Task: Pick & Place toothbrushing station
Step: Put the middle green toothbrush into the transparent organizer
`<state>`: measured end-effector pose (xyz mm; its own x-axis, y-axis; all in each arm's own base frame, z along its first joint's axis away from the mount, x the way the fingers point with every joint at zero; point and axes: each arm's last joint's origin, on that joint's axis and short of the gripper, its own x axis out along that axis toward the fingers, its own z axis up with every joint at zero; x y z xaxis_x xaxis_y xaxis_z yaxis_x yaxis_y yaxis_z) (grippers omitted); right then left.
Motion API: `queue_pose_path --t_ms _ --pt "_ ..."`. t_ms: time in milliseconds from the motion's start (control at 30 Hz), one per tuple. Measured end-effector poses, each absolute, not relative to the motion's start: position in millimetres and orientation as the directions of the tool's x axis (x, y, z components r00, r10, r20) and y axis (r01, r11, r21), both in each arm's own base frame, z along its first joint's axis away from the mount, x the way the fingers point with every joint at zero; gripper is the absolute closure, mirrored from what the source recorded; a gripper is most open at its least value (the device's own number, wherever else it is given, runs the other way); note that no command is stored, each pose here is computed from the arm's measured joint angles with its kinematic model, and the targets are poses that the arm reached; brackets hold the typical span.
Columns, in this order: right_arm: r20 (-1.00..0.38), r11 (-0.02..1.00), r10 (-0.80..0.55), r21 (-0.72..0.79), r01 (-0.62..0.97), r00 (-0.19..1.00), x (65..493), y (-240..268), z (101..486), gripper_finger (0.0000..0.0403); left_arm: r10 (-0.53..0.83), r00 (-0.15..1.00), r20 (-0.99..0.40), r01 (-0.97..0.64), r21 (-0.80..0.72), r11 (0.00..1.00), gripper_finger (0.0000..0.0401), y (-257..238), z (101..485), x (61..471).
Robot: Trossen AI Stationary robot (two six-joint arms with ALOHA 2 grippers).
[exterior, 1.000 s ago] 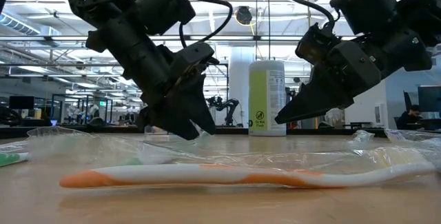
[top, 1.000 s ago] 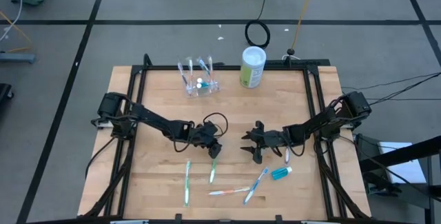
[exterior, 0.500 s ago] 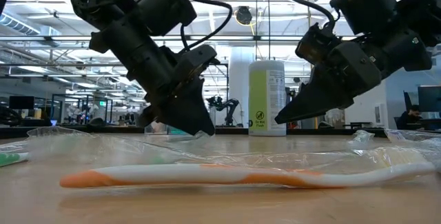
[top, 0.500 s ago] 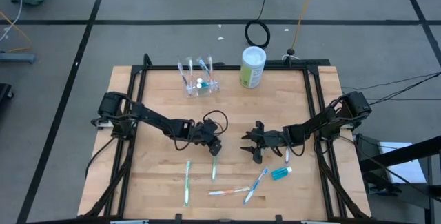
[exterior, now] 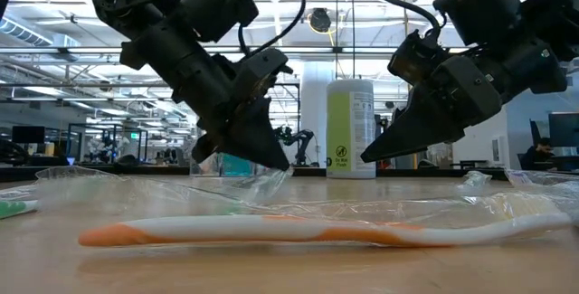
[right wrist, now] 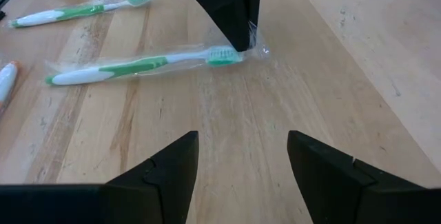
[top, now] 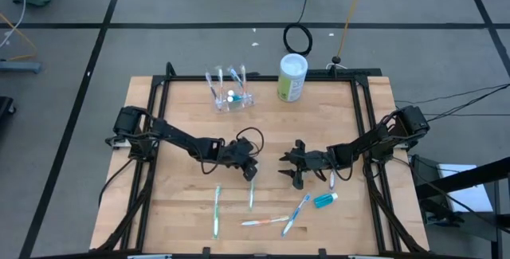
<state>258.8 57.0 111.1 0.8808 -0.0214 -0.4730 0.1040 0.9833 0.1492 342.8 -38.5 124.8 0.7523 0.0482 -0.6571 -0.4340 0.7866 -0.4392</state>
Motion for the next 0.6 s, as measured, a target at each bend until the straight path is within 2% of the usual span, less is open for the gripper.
queue_pose_path --t_ms 367,600 --pt "-0.476 0.983 -0.022 0.148 0.104 0.879 258.7 57.0 110.9 0.0188 0.048 0.828 -0.558 -0.329 -0.415 0.848 0.0398 -38.7 145.1 346.1" --pt "-0.479 0.984 -0.022 0.147 0.105 0.878 258.5 56.9 110.5 0.0188 0.188 0.877 -0.442 -0.333 -0.280 0.900 0.0398 -33.0 191.3 334.6"
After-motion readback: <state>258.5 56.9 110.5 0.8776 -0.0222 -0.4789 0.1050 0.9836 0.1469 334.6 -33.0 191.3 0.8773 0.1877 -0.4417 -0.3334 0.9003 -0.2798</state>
